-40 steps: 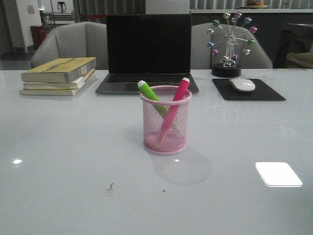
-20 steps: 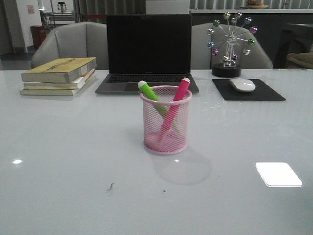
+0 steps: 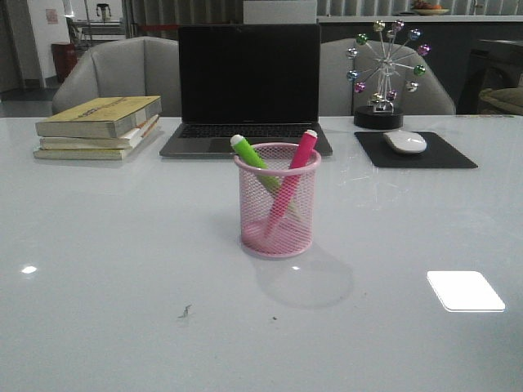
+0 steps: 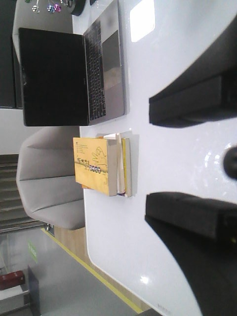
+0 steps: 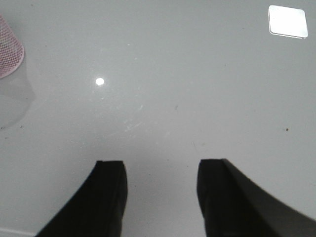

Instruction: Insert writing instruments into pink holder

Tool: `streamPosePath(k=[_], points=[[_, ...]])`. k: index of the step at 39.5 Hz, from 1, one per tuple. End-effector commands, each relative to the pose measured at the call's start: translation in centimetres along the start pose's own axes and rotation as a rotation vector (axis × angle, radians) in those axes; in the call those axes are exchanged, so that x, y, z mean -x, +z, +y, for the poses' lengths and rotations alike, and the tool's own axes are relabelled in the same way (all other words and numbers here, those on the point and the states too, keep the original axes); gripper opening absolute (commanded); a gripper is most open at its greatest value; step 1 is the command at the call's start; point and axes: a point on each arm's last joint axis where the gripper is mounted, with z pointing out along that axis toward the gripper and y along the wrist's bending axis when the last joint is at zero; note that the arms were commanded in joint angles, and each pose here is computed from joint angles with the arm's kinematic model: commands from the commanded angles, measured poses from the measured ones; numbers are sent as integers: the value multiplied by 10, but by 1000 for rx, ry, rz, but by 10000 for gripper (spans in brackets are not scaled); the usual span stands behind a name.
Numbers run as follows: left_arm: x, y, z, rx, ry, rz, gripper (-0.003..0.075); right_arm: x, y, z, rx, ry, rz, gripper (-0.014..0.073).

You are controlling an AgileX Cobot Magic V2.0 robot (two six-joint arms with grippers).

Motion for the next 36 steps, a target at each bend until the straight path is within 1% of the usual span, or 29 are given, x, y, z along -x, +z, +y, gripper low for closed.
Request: streamPosePath(k=[1,11,13,25,36], points=[[10,-7,1,17,-21,-107,384,13,-6,-2,-20,-10,-86,445],[5,-7,1,19,-21,-105,384,13,-6,-2,-20,-10,-86,444],[5,-7,1,19,-21,-105,384,13,-6,-2,-20,-10,-86,428],[5,-7,1,19,-21,-105,384,13,-6,-2,-20,-10,-86,196],[5,-7,1,19,-21,-105,384,13,-6,-2,-19,-10,-87,64]])
